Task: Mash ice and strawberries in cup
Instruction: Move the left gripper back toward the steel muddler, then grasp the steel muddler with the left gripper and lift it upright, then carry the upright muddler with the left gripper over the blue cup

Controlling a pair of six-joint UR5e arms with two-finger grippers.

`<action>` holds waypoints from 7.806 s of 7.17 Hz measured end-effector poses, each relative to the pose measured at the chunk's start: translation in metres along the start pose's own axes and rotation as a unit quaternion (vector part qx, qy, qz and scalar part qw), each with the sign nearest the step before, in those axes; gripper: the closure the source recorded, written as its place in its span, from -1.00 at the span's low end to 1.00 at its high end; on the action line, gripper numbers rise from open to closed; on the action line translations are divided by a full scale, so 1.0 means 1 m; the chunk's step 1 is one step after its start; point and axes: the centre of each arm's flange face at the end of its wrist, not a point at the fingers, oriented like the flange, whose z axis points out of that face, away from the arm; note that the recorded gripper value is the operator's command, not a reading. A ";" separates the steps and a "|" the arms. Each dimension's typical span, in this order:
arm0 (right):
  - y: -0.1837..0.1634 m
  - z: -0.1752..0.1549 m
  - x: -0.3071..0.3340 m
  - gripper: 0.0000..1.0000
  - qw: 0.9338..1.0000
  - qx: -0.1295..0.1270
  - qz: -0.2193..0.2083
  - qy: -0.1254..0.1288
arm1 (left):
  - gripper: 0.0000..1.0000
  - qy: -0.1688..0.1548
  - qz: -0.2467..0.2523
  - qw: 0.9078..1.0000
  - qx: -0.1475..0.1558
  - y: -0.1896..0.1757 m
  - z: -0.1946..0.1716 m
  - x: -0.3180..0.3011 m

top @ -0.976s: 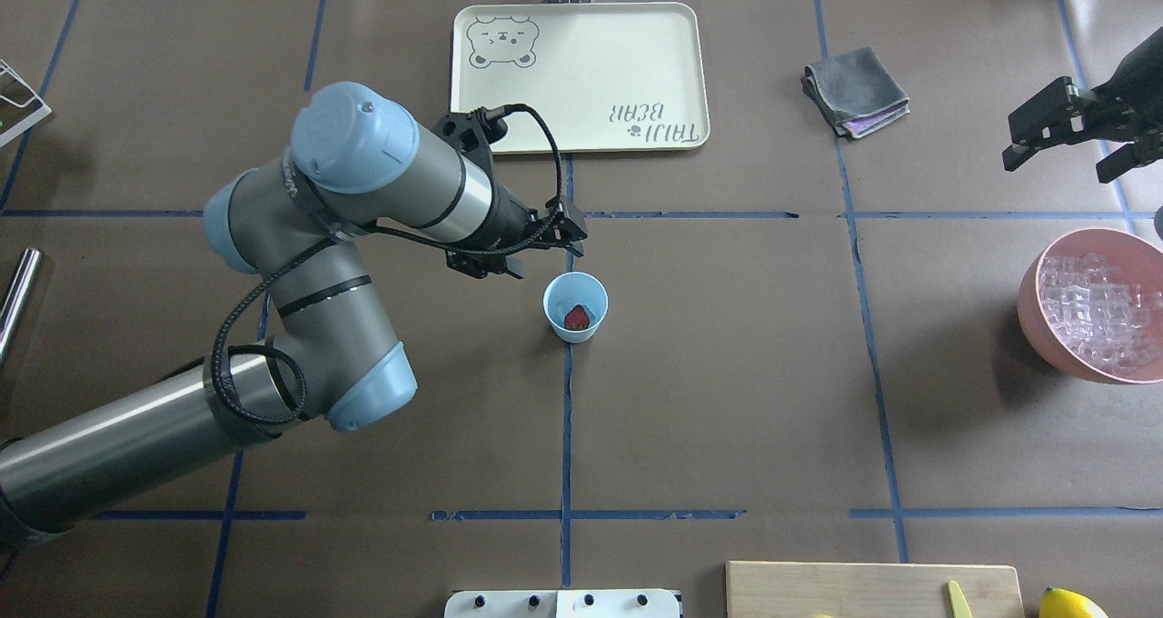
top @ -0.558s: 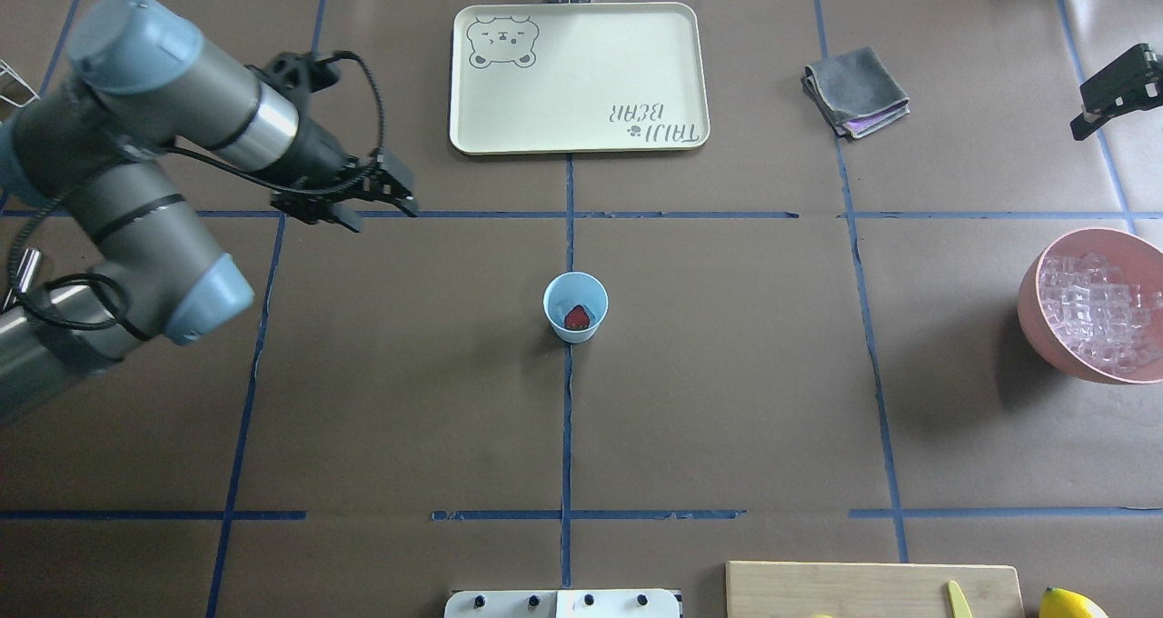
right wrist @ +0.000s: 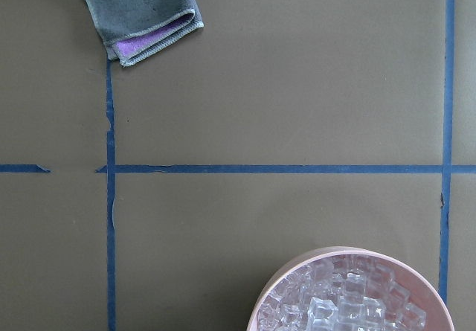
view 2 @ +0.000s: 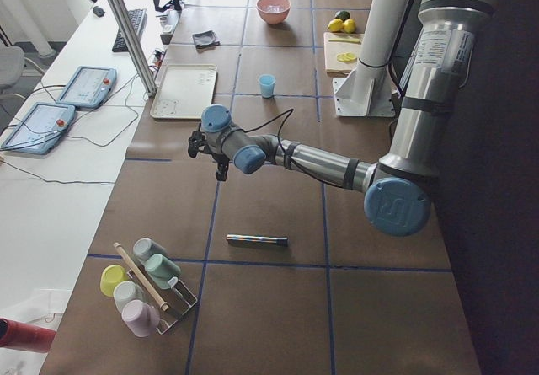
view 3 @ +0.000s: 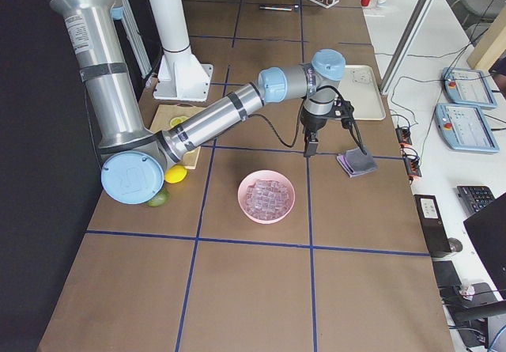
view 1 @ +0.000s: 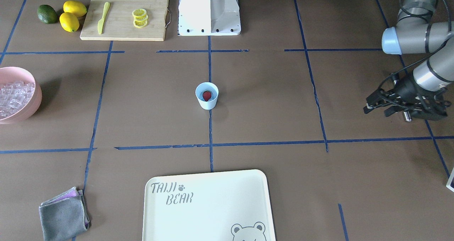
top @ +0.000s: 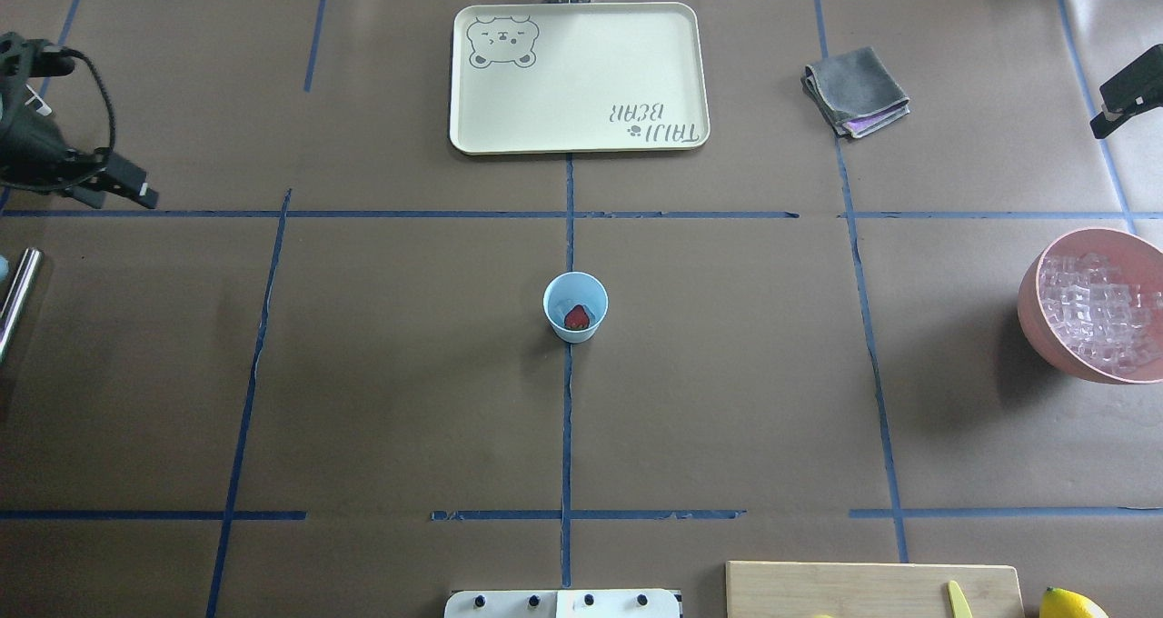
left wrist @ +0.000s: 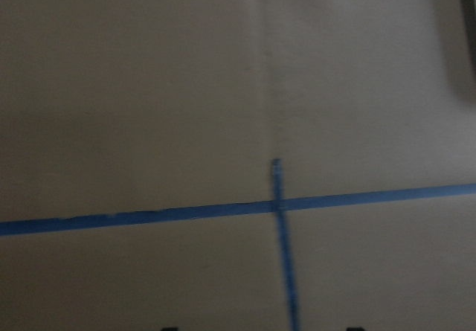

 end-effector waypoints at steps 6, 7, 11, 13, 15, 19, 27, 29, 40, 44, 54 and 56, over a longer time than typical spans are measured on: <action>0.002 0.003 0.001 -1.00 1.000 -0.006 0.003 -0.011 | -0.62 -0.065 -0.062 0.993 -0.079 0.050 0.059 -0.140; 0.002 0.003 0.002 -1.00 1.000 -0.007 0.004 -0.011 | -0.62 -0.065 -0.069 0.992 -0.086 0.052 0.063 -0.145; 0.003 0.002 0.001 -1.00 1.000 -0.006 0.003 -0.012 | -0.62 -0.051 -0.088 0.988 -0.113 0.050 0.069 -0.141; 0.003 0.002 0.001 -1.00 1.000 -0.006 0.003 -0.012 | -0.61 -0.050 -0.083 0.988 -0.118 0.051 0.074 -0.137; 0.003 0.002 0.001 -1.00 1.000 -0.006 0.003 -0.012 | -0.57 -0.052 -0.077 0.988 -0.122 0.052 0.079 -0.133; 0.003 0.002 0.000 -1.00 1.000 -0.006 0.003 -0.014 | -0.13 -0.053 -0.074 0.988 -0.127 0.054 0.084 -0.133; 0.004 -0.001 -0.004 -1.00 1.000 -0.007 0.002 -0.024 | 1.00 0.009 -0.048 0.995 -0.084 0.008 0.038 -0.036; 0.005 -0.004 -0.008 -1.00 1.000 -0.004 -0.003 -0.027 | 1.00 0.056 -0.006 0.998 -0.041 -0.025 -0.002 0.105; 0.002 -0.007 -0.012 -1.00 1.000 0.000 -0.005 -0.028 | 0.99 0.162 0.255 0.816 0.493 0.119 0.009 0.508; 0.002 -0.008 -0.013 -1.00 1.000 0.000 -0.005 -0.028 | 0.99 0.133 0.265 0.805 0.514 0.153 0.054 0.530; 0.003 -0.006 -0.011 -1.00 1.000 -0.002 -0.005 -0.028 | 1.00 0.123 0.275 0.812 0.500 0.157 0.082 0.545; 0.004 -0.005 -0.010 -1.00 1.000 -0.003 -0.004 -0.028 | 1.00 0.138 0.277 0.805 0.507 0.158 0.049 0.551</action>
